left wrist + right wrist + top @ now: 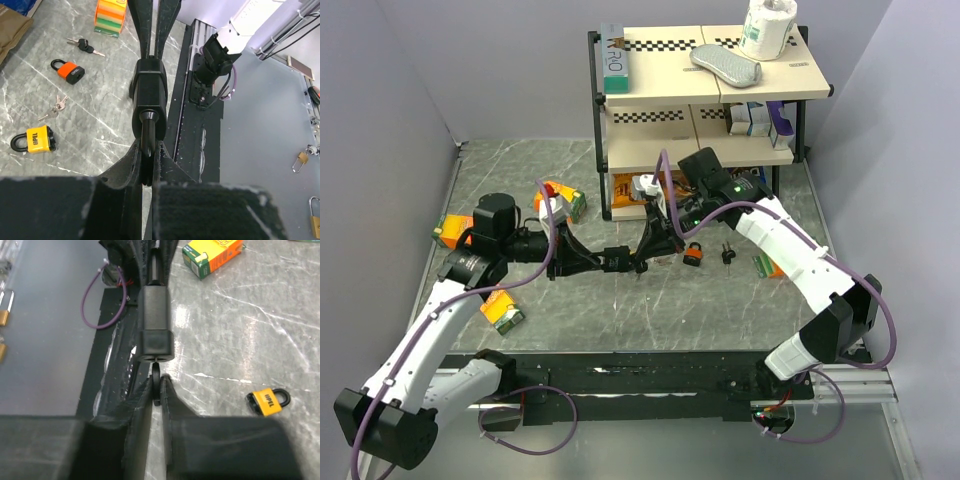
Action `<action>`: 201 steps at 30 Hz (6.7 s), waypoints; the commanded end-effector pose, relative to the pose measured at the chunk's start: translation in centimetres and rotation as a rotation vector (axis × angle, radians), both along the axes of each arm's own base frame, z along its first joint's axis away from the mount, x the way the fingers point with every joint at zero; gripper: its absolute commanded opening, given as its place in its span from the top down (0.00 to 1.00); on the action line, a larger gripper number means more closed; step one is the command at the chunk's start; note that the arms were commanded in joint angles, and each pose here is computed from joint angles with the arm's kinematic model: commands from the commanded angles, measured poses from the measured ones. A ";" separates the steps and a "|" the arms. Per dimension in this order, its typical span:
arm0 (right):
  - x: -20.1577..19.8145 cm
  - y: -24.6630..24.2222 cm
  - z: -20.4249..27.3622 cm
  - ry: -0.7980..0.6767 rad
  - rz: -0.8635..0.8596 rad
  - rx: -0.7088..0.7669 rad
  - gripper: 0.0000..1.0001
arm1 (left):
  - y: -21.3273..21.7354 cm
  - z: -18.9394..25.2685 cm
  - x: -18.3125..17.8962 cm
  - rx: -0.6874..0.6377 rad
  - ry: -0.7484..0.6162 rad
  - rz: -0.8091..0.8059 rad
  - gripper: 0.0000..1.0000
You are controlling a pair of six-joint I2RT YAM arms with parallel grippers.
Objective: Lock with the key
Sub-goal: Lock the lock, then place the key at the center of the board, then place the lock at the center of the board.
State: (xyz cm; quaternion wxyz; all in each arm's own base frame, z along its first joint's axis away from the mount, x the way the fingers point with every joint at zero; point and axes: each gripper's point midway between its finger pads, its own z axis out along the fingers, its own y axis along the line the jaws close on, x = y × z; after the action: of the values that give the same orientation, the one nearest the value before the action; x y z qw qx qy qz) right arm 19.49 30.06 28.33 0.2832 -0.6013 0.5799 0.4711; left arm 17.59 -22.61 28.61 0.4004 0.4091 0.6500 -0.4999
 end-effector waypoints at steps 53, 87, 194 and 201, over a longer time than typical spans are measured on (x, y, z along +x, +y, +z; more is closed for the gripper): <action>10.8 13.6 -19.0 0.237 -0.487 -0.191 1.00 | 14.9 -3.4 10.1 -0.181 0.278 0.831 0.99; 6.6 9.4 -5.2 0.041 -0.062 0.167 0.02 | 11.5 -6.1 1.8 0.164 -0.076 0.169 0.99; 9.2 18.3 5.2 0.190 -0.679 0.471 0.96 | 11.8 -5.3 14.0 -0.335 0.711 1.092 0.74; 9.3 17.5 3.7 0.164 -0.684 0.436 0.96 | 11.9 -5.8 13.6 -0.287 0.709 1.097 0.97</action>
State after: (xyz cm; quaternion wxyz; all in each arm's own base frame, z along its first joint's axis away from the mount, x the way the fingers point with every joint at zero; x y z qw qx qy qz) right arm 29.21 46.91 23.49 0.4278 -0.2569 0.7395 0.4518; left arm 30.95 -11.57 23.62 0.4000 -0.2299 0.7688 -0.4429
